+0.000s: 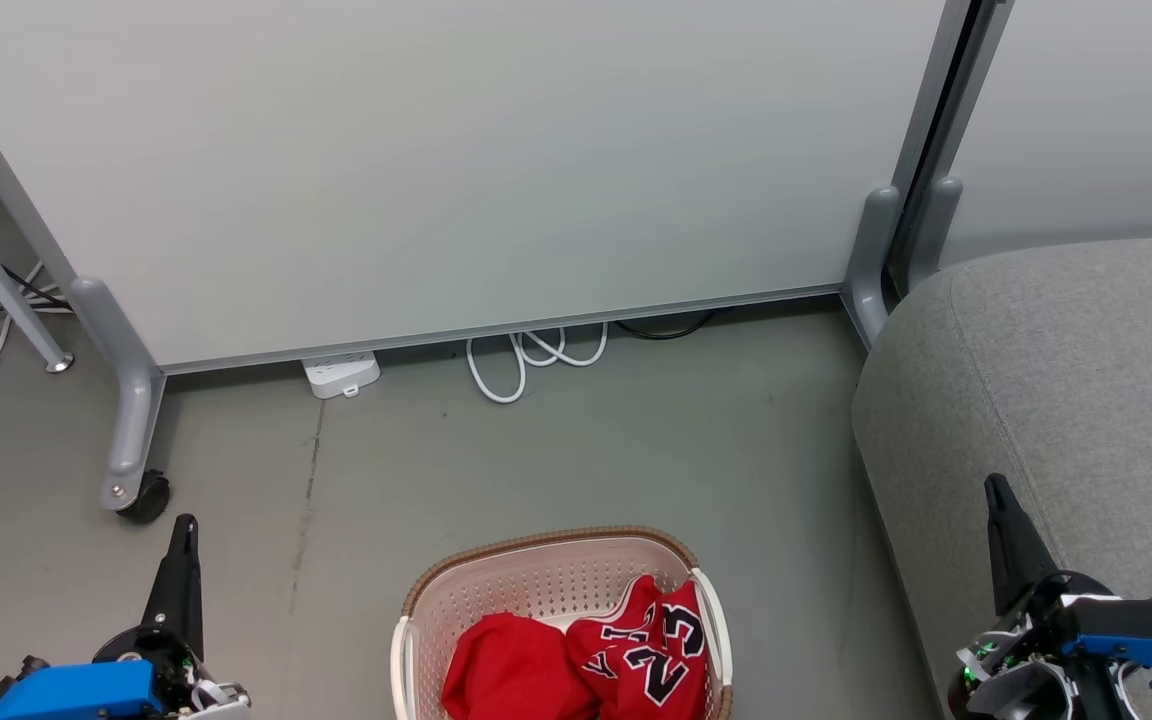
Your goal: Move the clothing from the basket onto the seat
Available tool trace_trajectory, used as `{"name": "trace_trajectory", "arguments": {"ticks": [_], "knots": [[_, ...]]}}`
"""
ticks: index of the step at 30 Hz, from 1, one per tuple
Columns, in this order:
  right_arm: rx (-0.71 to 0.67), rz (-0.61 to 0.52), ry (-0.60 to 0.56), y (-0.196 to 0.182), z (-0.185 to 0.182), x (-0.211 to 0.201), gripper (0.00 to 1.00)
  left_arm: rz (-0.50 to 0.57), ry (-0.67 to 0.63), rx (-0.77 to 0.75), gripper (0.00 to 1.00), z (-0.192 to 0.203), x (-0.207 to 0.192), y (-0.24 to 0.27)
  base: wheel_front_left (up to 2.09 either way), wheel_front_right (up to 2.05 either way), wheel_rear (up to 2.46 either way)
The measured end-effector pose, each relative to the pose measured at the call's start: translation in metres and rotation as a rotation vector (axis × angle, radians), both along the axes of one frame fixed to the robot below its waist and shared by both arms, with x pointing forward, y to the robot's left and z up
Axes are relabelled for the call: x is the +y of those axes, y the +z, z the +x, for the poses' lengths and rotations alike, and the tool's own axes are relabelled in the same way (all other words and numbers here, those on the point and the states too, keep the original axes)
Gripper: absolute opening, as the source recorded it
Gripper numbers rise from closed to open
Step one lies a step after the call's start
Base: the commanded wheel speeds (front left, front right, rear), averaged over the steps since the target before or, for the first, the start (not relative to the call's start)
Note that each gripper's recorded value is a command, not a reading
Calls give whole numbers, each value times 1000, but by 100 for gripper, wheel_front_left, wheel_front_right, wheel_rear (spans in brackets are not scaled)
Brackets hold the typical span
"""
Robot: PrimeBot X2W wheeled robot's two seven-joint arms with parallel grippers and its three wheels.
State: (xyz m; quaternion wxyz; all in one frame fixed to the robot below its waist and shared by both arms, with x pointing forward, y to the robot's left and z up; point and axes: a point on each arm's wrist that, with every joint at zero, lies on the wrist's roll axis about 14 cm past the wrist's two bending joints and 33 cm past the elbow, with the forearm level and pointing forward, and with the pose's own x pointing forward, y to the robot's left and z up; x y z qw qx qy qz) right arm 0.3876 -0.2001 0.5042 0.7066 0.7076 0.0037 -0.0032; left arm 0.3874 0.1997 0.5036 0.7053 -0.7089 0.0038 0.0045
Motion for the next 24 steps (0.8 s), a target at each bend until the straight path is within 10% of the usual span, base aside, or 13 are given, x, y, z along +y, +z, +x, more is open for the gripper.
{"name": "trace_trajectory", "arguments": {"ticks": [24], "knots": [[0,0,0,0,0,0,0,0,0,0,0,0,0,0,0,0,0]]}}
